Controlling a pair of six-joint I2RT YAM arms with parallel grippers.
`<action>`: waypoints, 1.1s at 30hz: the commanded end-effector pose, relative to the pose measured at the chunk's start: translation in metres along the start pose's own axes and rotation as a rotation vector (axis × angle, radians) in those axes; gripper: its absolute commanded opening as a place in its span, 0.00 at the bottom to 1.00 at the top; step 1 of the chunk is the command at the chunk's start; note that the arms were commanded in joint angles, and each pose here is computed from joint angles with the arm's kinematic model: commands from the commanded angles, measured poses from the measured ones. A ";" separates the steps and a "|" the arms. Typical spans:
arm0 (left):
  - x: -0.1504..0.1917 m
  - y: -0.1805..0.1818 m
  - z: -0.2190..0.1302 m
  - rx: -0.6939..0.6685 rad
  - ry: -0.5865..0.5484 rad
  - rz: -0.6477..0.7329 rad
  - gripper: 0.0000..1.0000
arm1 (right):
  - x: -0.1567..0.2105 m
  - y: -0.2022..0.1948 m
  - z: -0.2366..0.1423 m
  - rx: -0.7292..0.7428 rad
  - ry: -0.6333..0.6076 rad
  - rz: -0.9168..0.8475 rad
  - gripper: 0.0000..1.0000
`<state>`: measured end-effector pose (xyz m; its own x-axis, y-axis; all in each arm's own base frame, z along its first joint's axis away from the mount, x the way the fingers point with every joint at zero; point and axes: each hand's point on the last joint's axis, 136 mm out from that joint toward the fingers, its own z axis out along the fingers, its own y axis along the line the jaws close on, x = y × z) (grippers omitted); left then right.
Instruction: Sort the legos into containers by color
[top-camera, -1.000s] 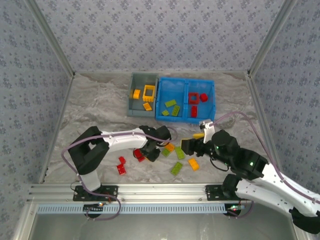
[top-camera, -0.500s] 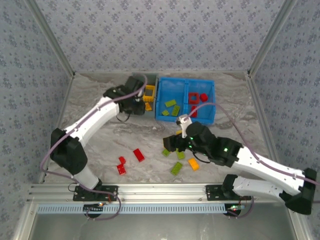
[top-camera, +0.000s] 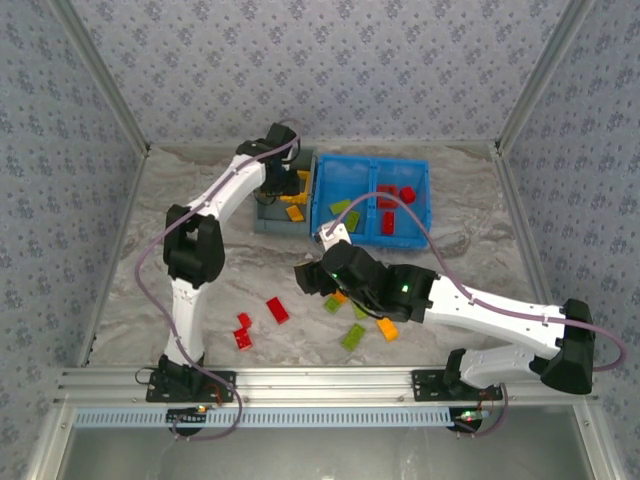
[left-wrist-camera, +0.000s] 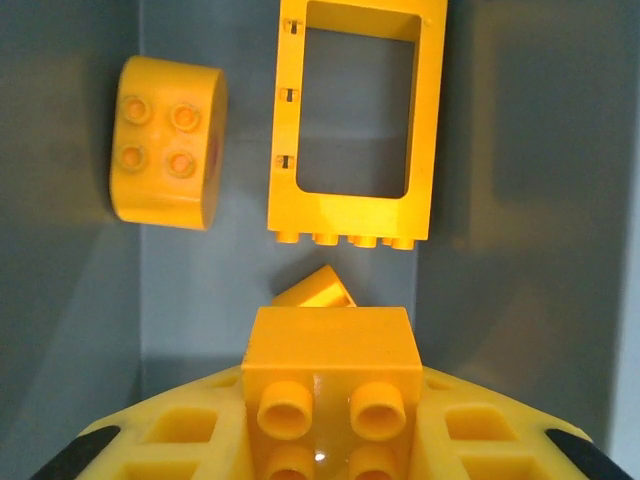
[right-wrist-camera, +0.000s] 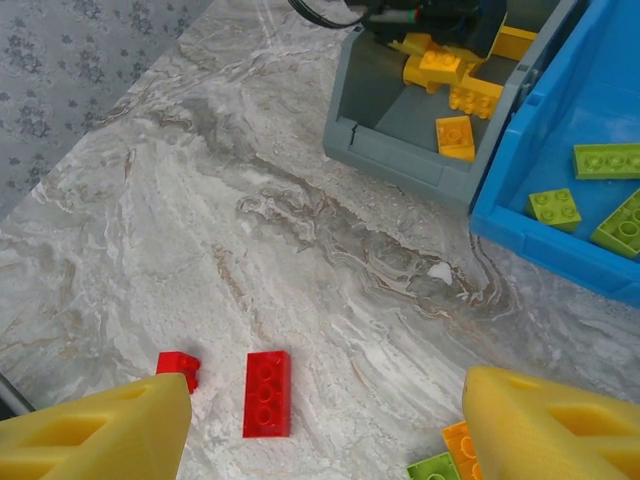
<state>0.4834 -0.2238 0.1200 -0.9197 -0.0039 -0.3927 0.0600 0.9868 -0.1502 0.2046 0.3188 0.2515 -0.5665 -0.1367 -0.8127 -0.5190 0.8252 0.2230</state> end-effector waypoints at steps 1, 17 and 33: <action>0.004 -0.004 0.005 0.008 0.038 -0.030 0.26 | -0.007 -0.006 -0.007 0.025 -0.037 0.015 0.75; 0.017 -0.023 0.030 0.126 0.093 -0.118 0.31 | 0.000 -0.012 -0.007 0.038 -0.019 0.025 0.75; 0.004 -0.015 -0.036 0.177 -0.039 -0.169 0.41 | 0.004 -0.019 -0.008 0.067 -0.010 0.026 0.75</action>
<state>0.4604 -0.2362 0.0888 -0.9556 -0.1328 -0.2631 -0.0454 0.9483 -0.3140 0.2055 0.3121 0.2521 -0.5631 -0.1228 -0.8172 -0.5024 0.8361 0.2205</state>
